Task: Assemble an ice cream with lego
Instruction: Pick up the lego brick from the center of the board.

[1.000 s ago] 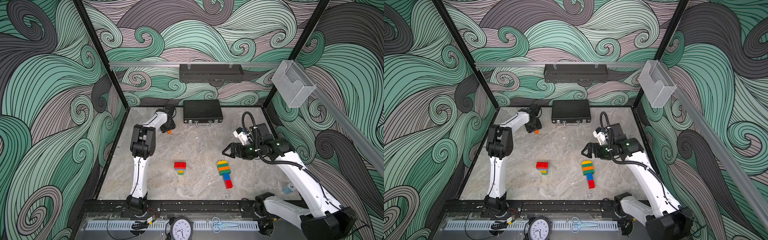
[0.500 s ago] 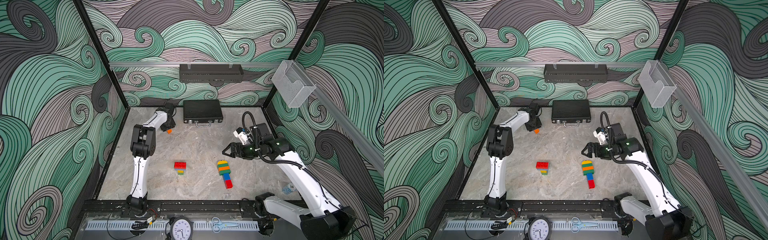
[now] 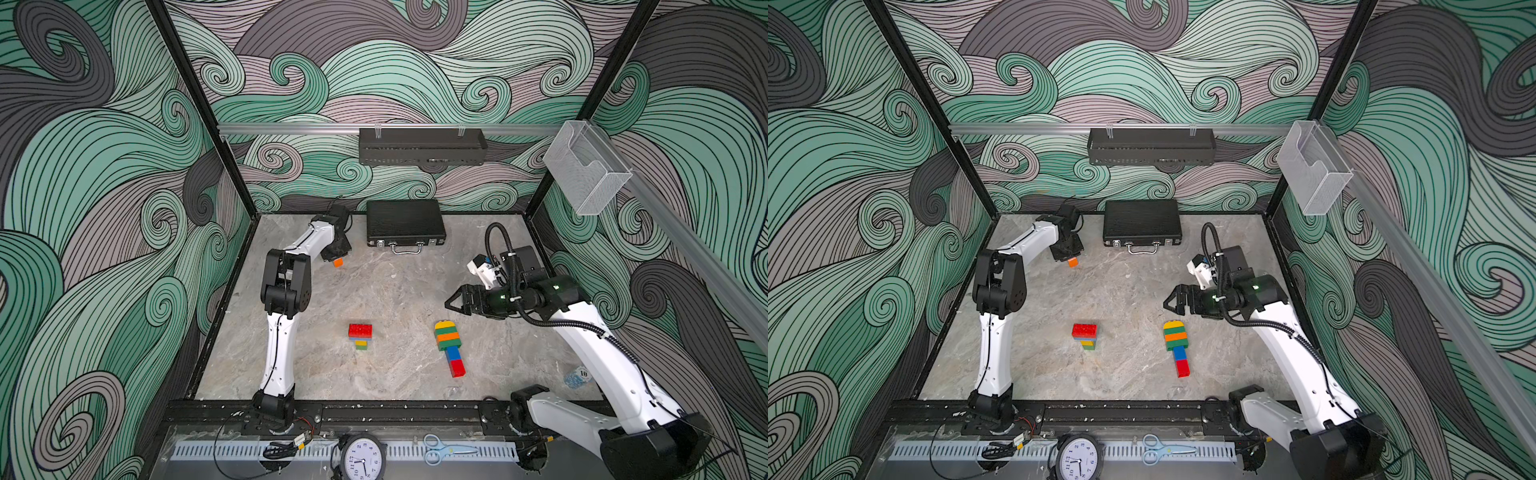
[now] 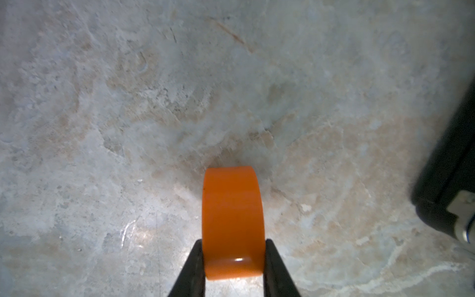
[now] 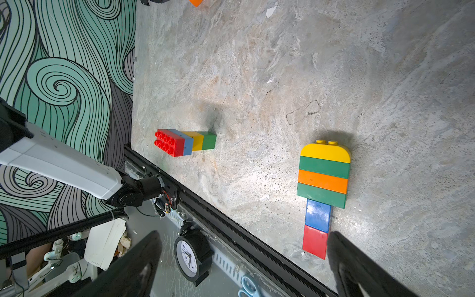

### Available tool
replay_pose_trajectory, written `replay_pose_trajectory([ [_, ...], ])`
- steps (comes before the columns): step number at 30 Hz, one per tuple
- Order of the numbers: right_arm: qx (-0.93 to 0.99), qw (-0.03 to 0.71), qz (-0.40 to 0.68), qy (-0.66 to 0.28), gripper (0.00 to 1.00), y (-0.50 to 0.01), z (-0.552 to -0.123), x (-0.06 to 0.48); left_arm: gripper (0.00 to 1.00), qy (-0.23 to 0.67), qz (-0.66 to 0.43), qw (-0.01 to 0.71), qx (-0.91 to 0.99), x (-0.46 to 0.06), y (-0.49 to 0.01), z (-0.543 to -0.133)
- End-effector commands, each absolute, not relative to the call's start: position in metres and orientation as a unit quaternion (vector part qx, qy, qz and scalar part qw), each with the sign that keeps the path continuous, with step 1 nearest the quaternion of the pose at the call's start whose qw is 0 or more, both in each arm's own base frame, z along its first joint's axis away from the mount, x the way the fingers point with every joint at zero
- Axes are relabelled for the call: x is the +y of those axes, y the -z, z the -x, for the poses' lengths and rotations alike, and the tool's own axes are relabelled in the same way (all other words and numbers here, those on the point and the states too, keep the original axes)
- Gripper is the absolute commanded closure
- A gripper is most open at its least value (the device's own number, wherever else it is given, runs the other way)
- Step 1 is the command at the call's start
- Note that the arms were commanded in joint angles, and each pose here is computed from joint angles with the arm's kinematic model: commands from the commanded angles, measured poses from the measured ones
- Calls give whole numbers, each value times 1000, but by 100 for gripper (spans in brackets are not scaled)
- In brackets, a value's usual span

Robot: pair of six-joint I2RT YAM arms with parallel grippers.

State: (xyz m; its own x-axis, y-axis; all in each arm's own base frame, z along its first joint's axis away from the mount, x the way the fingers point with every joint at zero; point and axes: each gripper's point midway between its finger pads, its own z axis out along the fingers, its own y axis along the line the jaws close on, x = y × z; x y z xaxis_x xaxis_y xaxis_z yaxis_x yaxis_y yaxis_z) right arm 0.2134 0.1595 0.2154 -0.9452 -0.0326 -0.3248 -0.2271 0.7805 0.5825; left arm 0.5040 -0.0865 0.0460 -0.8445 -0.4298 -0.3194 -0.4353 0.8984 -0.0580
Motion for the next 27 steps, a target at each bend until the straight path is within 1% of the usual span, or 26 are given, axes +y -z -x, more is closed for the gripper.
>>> replay_pose_trajectory([
  [1,929,151,79,-328,1,-219,-212,160,100,4,209,154,966,-87,-67,-485],
  [11,925,162,82,-333,1,-226,-210,160,100,-5,183,117,976,-80,-66,-413],
  [20,921,167,81,-342,1,-229,-208,162,100,-25,250,123,960,-59,-70,-340],
  [24,920,170,80,-343,1,-230,-209,162,100,-49,279,135,950,-52,-89,-315],
  [27,920,169,81,-345,1,-230,-207,162,100,-50,296,153,942,-52,-108,-306],
])
